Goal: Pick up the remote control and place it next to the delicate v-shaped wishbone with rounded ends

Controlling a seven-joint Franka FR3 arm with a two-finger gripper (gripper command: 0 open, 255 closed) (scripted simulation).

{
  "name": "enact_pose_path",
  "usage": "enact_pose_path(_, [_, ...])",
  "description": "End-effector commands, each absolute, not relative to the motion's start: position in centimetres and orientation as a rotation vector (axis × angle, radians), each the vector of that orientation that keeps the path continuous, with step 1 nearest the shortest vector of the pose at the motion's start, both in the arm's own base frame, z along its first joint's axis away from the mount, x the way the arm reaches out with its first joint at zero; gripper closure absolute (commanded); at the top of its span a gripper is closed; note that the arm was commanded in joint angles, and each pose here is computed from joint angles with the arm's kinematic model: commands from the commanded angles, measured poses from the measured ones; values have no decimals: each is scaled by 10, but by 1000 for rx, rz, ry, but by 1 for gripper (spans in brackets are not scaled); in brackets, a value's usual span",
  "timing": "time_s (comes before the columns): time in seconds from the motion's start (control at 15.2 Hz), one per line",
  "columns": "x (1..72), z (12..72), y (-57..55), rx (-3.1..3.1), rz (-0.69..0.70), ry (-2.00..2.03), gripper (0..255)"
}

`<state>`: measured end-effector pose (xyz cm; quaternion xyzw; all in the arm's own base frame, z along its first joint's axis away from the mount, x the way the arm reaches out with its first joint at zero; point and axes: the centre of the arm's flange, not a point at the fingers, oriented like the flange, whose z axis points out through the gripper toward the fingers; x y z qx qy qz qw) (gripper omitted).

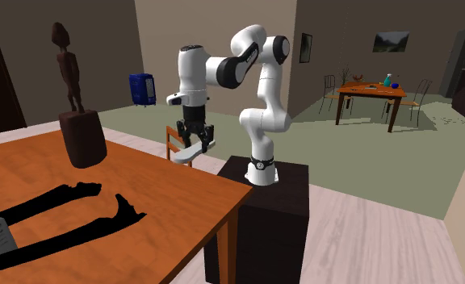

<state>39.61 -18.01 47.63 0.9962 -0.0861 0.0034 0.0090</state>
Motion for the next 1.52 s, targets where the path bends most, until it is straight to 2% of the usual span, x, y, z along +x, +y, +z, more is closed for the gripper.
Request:
enact_pose_path(0.0, [396, 487, -180, 3112, 10, -269, 255])
enact_pose_path(1.12, [466, 492, -380, 3112, 10, -269, 255])
enact_pose_path(1.45, [466, 466, -380, 3112, 10, -269, 255])
